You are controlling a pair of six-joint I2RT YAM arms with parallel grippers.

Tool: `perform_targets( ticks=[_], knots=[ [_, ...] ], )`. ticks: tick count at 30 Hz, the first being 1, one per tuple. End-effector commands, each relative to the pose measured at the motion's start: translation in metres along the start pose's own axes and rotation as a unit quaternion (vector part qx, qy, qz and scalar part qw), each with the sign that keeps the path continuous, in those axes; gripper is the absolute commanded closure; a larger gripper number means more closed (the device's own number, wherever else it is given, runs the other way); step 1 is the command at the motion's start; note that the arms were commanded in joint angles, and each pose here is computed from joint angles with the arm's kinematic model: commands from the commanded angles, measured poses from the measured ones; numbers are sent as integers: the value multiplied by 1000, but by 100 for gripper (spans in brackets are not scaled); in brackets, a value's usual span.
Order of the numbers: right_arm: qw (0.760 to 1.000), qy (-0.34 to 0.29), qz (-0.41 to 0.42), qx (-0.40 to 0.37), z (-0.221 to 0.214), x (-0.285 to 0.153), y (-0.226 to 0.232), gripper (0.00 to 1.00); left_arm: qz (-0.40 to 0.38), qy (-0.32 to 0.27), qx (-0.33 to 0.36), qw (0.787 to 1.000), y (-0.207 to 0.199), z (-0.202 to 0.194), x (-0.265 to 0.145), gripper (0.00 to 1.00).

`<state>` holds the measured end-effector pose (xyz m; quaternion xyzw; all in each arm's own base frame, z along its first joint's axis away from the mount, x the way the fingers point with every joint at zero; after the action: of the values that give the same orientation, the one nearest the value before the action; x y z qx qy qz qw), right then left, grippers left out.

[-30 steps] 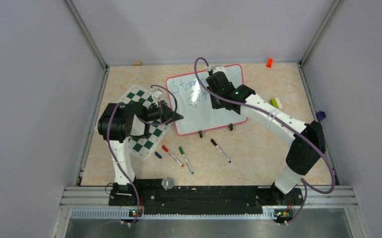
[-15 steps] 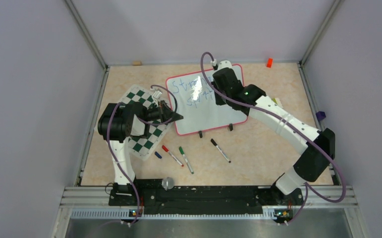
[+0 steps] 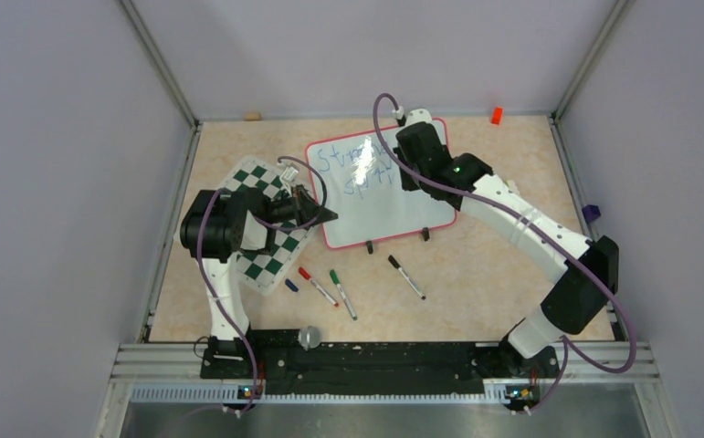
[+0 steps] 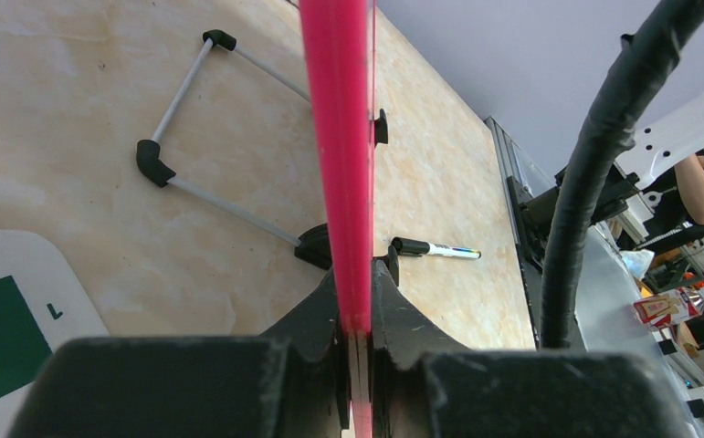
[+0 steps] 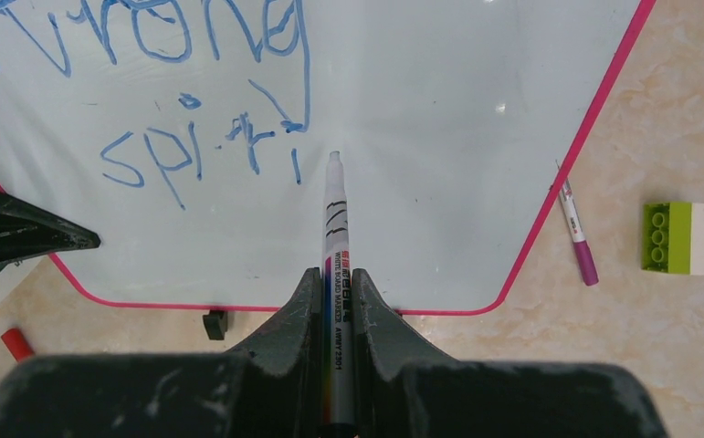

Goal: Write a sentence on the whiteboard

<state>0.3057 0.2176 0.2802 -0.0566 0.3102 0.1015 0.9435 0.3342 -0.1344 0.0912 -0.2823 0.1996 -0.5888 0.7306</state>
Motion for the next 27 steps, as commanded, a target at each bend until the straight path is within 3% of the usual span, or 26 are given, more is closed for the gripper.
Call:
perform_targets(
  ticks=[1, 27],
  knots=[
    [999, -35, -1, 9, 16, -10, -6, 100, 24, -46, 91, 995, 4, 19, -7, 100],
    [999, -26, 10, -32, 18, 8, 2, 100, 23, -46, 91, 994, 4, 20, -7, 100]
  ],
)
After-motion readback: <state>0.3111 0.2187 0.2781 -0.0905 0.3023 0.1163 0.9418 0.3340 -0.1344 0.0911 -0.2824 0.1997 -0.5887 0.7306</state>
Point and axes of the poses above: each gripper's point midway between its finger pads, its own x axis out along the fingers, its own y axis along the line the jaws close on, z = x × y, the point moved 7 cm from there along -x, back along the fingers
